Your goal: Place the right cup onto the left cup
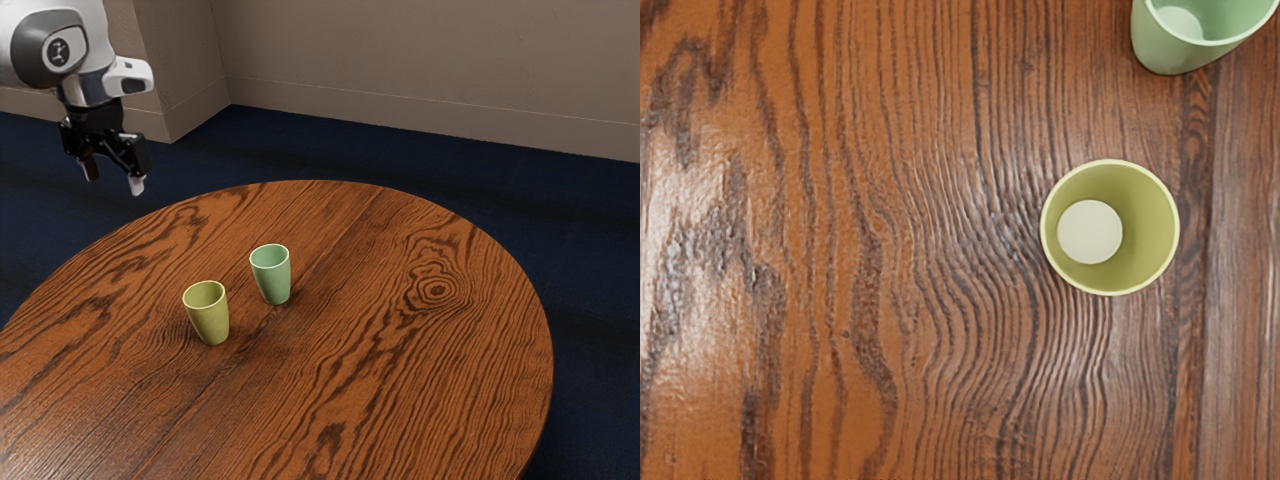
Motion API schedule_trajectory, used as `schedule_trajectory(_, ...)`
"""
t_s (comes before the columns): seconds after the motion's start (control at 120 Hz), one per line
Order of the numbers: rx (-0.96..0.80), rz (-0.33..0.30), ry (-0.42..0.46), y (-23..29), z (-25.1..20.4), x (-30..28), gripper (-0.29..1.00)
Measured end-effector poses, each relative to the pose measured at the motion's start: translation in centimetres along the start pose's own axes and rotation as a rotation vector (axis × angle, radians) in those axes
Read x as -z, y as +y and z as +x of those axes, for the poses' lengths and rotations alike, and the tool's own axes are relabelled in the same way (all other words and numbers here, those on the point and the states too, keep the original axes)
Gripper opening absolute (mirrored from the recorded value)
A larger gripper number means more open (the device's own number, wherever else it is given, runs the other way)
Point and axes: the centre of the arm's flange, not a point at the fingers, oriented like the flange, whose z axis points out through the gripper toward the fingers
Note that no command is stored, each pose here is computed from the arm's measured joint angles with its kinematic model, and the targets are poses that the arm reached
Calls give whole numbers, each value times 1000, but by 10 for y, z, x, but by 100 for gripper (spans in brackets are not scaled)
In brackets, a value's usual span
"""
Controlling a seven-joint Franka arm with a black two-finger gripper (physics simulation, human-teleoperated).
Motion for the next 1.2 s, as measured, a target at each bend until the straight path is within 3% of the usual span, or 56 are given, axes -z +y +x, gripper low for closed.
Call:
schedule_trajectory(0.25, -1, -2, -17, 7, 7, -11, 70)
schedule_trajectory(0.45, -55, 2, -89, 41, 31, -56, 70)
schedule_trajectory(0.6, -83, -39, -122, 71, 47, -90, 70)
schedule_trajectory(0.733, -50, -75, -138, 65, 60, -123, 70)
schedule_trajectory(1.2, -68, -133, -96, 106, 90, -178, 70)
